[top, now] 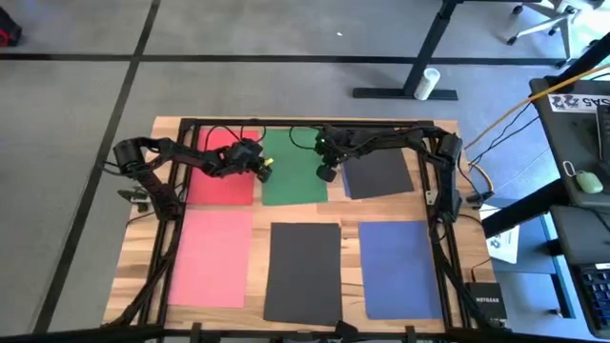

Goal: Organize paper
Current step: Stack the green paper on top of the green papers

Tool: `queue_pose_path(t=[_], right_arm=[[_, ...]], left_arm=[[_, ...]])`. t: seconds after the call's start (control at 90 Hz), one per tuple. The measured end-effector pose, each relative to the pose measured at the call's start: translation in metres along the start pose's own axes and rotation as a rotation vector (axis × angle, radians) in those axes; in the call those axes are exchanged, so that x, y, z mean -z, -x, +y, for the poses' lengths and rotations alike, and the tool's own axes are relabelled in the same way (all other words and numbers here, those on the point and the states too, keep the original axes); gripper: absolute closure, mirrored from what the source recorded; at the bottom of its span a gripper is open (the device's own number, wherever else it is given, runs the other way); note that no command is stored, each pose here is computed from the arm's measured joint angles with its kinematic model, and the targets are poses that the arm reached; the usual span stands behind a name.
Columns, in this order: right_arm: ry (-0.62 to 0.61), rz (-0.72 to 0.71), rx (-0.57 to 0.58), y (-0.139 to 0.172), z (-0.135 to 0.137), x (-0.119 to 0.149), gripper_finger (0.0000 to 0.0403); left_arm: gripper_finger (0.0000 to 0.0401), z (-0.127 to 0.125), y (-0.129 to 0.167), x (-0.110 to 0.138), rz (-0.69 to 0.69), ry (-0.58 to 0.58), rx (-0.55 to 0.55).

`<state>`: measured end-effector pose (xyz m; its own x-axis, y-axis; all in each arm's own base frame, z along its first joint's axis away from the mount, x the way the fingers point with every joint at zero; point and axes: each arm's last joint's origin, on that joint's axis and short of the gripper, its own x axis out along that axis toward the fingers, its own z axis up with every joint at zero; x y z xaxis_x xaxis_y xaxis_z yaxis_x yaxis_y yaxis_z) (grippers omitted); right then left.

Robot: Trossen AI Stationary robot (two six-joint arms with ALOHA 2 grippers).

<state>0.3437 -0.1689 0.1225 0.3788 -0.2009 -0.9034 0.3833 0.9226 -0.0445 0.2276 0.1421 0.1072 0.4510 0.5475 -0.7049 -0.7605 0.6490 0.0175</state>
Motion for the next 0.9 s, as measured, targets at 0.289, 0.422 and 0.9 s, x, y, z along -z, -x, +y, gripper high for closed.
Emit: queue_pose_path(t=[0.289, 0.422, 0.9], right_arm=[[0.009, -0.008, 0.011, 0.027, 0.000, -0.003, 0.0403], [0.012, 0.044, -0.080, 0.041, 0.004, 0.002, 0.0403], [0.191, 0.173, -0.200, 0.040, 0.057, 0.017, 0.0403]], left_arm=[[0.0401, 0.000, 0.000, 0.000, -0.003, -0.010, 0.001], [0.0401, -0.002, 0.001, 0.000, -0.003, -0.015, 0.011], [0.0401, -0.036, 0.056, 0.002, 0.033, -0.162, 0.157]])
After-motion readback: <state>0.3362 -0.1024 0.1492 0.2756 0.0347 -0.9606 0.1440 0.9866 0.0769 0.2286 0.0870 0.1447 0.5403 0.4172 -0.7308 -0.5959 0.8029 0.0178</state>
